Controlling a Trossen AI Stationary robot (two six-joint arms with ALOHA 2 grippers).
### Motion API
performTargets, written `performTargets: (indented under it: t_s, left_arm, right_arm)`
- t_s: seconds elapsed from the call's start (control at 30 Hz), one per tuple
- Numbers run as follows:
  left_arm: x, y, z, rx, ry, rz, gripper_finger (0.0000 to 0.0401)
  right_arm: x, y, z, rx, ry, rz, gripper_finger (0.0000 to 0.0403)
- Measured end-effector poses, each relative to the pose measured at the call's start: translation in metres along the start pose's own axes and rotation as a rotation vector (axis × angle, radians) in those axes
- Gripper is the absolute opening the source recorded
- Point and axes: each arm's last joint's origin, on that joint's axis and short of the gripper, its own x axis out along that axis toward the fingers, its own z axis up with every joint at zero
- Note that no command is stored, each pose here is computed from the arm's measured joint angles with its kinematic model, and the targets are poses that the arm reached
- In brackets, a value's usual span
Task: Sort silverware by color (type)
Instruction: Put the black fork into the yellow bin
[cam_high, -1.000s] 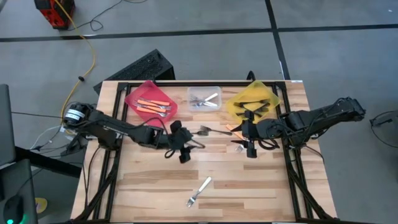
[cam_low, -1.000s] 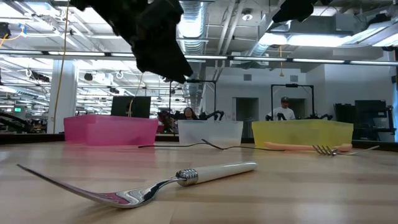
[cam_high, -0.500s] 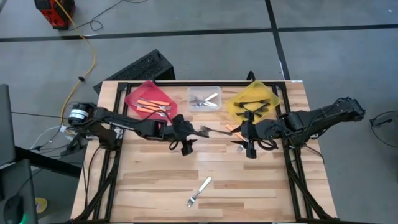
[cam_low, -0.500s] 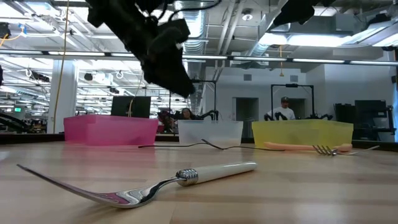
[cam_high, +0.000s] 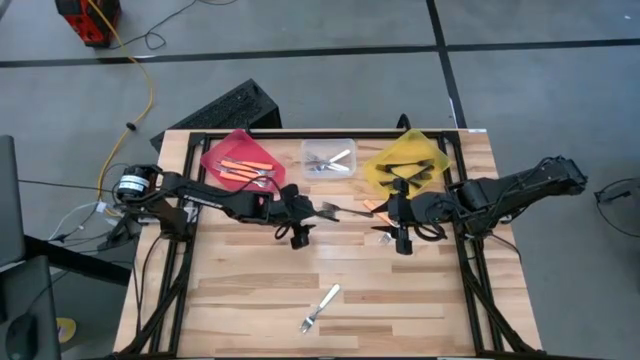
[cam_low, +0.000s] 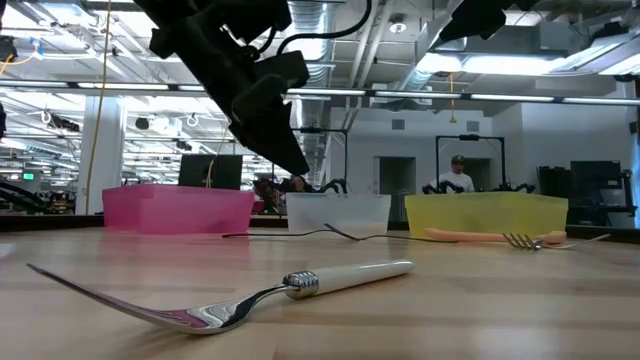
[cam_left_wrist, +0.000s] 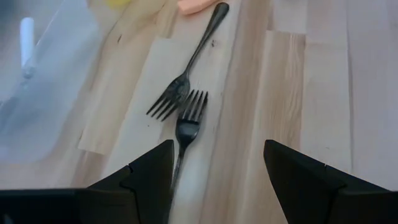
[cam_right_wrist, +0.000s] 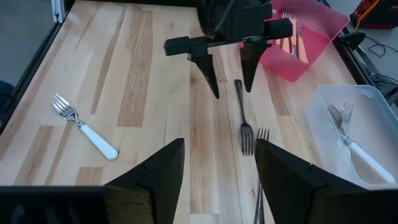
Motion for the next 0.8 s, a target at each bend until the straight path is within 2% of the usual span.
performTargets:
  t_s: [0.23, 0.47, 0.8]
  left_arm:
    - [0.005, 0.01, 0.0, 0.076, 0.008, 0.008, 0.0235]
    - [0.017, 0.017, -0.003, 0.078, 0.031, 0.016, 0.0235]
    - [0.038, 0.014, -0.011, 0.113, 0.051, -0.003, 0.0235]
  right_arm:
    - [0.0, 0.0, 0.0, 0.0, 0.0, 0.0, 0.0221]
    - [0.0, 0.0, 0.0, 0.001, 0.001, 0.0, 0.0221]
    - [0.0, 0.0, -0.001, -0.003, 0.013, -0.001, 0.0221]
